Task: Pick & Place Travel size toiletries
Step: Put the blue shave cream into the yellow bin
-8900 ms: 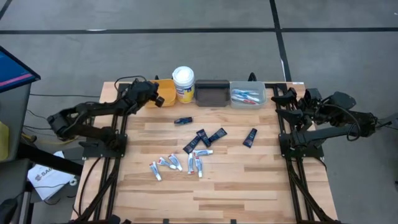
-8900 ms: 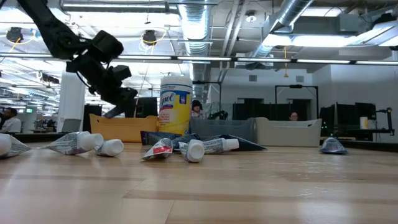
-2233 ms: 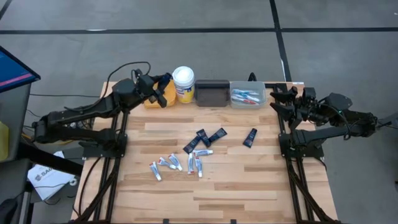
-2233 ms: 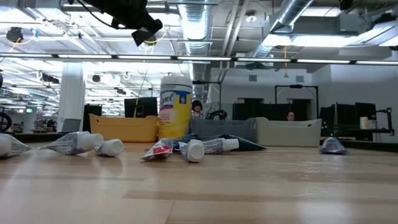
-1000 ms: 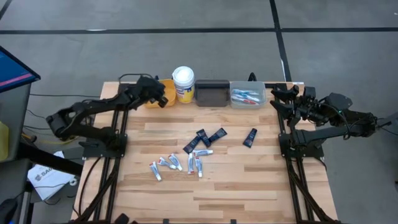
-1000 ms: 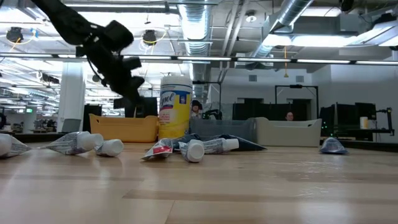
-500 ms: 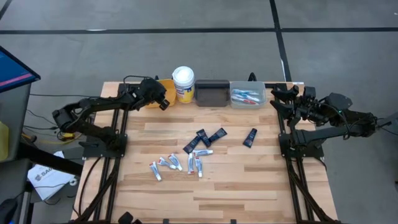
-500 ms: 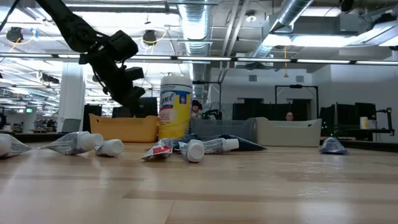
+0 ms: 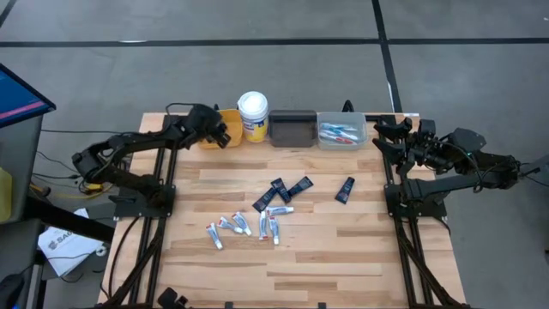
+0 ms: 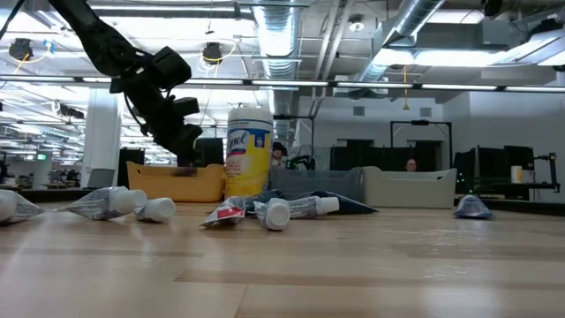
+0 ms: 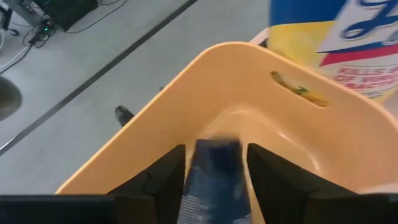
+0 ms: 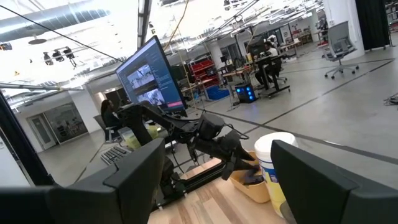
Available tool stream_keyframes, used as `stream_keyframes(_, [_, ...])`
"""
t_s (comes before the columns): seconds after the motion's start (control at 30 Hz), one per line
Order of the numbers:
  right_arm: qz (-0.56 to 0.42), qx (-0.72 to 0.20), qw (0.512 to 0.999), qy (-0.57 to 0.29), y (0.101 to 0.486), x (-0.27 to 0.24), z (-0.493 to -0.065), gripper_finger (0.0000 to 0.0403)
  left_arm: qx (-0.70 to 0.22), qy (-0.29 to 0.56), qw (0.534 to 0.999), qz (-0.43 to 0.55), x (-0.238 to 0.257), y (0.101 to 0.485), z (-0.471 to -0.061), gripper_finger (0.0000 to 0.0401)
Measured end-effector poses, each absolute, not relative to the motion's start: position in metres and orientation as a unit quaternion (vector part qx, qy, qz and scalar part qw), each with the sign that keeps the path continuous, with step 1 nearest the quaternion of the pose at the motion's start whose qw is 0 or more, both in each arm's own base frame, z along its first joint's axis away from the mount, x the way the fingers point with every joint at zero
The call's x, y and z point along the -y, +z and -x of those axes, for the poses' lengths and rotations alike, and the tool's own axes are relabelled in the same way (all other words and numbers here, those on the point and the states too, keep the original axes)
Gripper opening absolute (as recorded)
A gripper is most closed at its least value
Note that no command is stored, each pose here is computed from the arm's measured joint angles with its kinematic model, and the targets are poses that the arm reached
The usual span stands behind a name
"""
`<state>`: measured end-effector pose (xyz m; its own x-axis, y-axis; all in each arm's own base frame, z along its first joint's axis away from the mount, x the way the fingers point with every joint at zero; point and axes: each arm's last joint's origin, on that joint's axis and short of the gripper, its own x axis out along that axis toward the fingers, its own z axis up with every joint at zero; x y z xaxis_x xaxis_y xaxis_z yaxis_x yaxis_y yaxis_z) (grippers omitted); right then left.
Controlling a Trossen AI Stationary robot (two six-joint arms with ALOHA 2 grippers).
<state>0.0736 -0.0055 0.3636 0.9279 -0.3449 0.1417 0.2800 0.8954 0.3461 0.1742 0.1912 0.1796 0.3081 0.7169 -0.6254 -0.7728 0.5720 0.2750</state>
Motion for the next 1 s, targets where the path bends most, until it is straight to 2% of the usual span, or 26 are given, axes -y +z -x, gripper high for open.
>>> stream_keyframes(0.17, [-0.162,0.1,0.968,-0.161,0.364,0.005,-0.074,0.0286,-0.368,0.471,0.8,0.038,-0.197,0.18,-0.167,0.0205])
stream_keyframes(0.3, [-0.162,0.1,0.968,-0.161,0.364,0.005,-0.074,0.0285,-0.331,0.442,0.831,0.067,-0.192,0.189,-0.169,0.023])
stream_keyframes(0.53, [-0.162,0.1,0.968,-0.161,0.364,0.005,-0.074,0.0285,-0.251,0.298,0.919,0.06,-0.152,0.227,-0.203,0.0243])
stream_keyframes(0.63, [-0.162,0.1,0.968,-0.161,0.364,0.005,-0.074,0.0285,-0.233,0.229,0.942,0.08,-0.128,0.235,-0.22,0.0244])
stream_keyframes(0.7, [-0.162,0.1,0.968,-0.161,0.364,0.005,-0.074,0.0285,-0.224,0.2,0.948,0.101,-0.113,0.238,-0.23,0.0246])
stream_keyframes(1.0, [-0.162,0.1,0.968,-0.161,0.364,0.005,-0.074,0.0285,-0.275,0.144,0.948,0.075,-0.054,0.217,-0.261,0.0259])
